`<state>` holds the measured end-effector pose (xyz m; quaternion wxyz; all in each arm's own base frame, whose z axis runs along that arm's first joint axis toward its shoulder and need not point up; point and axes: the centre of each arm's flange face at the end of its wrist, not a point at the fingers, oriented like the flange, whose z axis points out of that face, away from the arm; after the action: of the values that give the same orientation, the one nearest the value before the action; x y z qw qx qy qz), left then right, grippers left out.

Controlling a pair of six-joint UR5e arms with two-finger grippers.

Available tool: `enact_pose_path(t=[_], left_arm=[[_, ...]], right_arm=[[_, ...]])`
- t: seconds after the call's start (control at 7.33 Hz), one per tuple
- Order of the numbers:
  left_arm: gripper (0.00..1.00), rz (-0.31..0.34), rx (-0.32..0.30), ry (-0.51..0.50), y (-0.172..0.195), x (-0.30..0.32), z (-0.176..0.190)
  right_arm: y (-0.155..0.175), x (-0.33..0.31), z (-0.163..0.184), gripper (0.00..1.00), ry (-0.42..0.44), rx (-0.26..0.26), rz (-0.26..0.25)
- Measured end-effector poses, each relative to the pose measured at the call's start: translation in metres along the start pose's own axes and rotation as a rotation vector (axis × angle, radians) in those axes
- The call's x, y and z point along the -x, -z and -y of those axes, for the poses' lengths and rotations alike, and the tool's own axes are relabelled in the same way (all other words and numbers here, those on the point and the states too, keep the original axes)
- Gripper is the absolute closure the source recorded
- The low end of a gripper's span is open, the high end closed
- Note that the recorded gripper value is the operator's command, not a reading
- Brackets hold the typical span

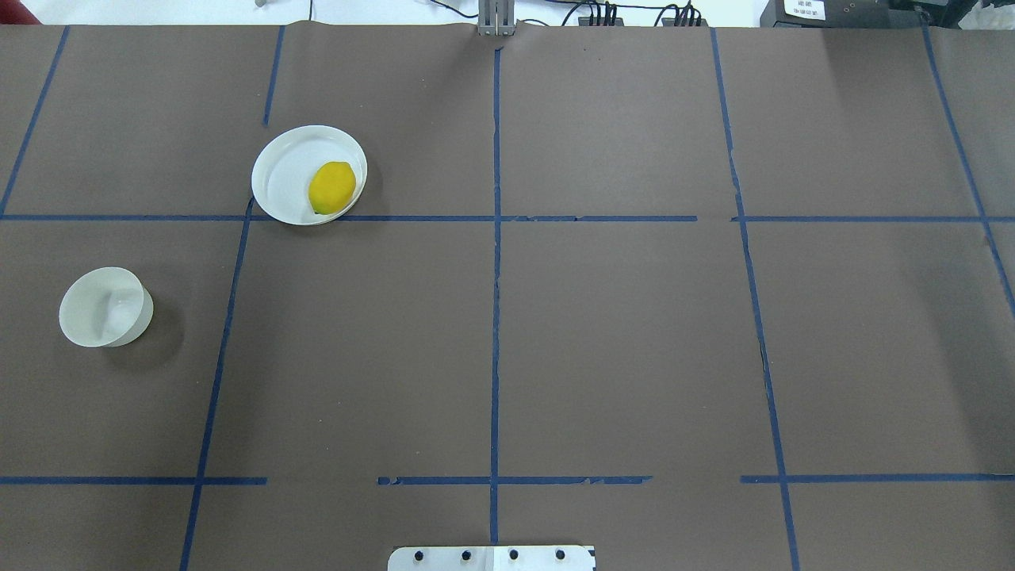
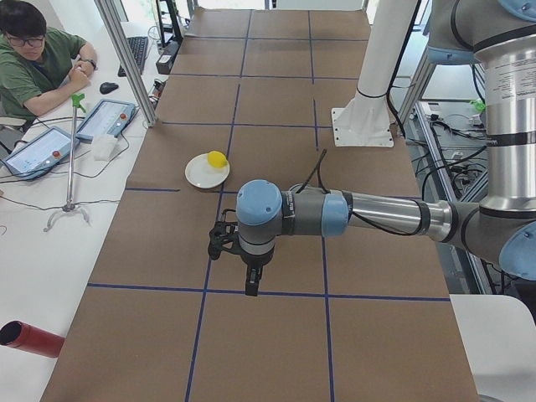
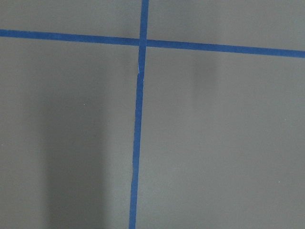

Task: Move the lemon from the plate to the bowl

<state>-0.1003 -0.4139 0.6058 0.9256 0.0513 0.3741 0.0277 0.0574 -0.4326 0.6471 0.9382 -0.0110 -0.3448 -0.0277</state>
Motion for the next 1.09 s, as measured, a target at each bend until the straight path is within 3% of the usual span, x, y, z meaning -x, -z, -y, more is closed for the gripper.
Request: enact_pose_path(t=[0.55, 1.09], left_arm=[[0.00, -0.006, 0.017, 0.011, -0.010, 0.008, -0.002], [0.00, -0.006, -0.126, -0.186, -0.003, -0.037, 0.042]], right_arm=[[0.000, 0.000, 0.000, 0.00, 0.000, 0.000, 0.000], [0.000, 0.000, 0.000, 0.00, 0.000, 0.000, 0.000]])
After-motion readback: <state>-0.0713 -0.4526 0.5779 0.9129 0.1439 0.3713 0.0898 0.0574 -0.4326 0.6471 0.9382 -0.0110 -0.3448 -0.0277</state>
